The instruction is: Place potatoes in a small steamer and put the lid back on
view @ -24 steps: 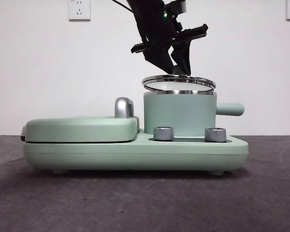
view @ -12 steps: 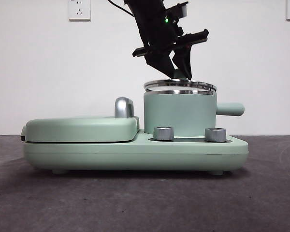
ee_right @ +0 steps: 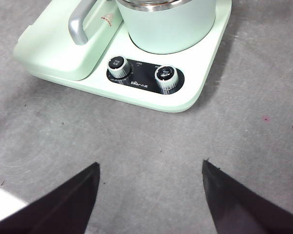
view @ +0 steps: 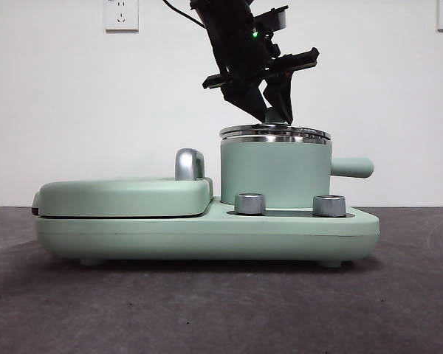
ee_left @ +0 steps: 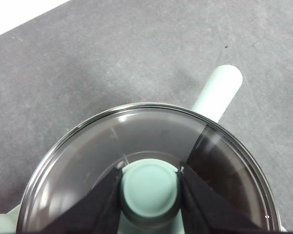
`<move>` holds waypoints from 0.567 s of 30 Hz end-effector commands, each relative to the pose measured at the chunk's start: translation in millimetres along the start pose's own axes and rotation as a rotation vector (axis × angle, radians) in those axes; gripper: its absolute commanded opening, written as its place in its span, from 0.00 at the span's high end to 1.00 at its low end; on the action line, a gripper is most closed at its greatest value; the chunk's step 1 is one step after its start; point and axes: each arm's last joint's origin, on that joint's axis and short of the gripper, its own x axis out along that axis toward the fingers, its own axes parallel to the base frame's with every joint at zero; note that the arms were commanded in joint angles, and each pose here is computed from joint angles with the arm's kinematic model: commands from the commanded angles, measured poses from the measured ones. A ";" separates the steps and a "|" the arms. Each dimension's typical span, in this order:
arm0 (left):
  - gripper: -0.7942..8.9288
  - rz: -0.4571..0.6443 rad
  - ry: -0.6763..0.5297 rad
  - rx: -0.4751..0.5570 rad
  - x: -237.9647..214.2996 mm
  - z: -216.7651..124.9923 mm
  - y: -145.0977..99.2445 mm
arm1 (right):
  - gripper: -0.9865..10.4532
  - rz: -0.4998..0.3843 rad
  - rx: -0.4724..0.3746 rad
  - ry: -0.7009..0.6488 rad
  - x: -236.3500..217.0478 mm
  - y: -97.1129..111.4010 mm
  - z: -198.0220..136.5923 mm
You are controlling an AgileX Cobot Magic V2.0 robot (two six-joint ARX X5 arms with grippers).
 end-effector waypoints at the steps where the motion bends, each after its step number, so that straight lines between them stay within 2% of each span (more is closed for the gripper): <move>1: 0.89 -0.006 -0.026 -0.013 7.6 4.5 -3.3 | 0.62 0.009 0.005 -0.008 -0.4 1.2 1.6; 10: 0.89 -0.014 0.105 -0.022 22.6 -14.1 -8.9 | 0.62 0.009 0.004 -0.009 -0.4 1.2 1.7; 17: 0.90 -0.016 0.055 -0.018 17.3 -7.0 -9.7 | 0.62 0.009 0.005 -0.009 -0.4 1.2 1.7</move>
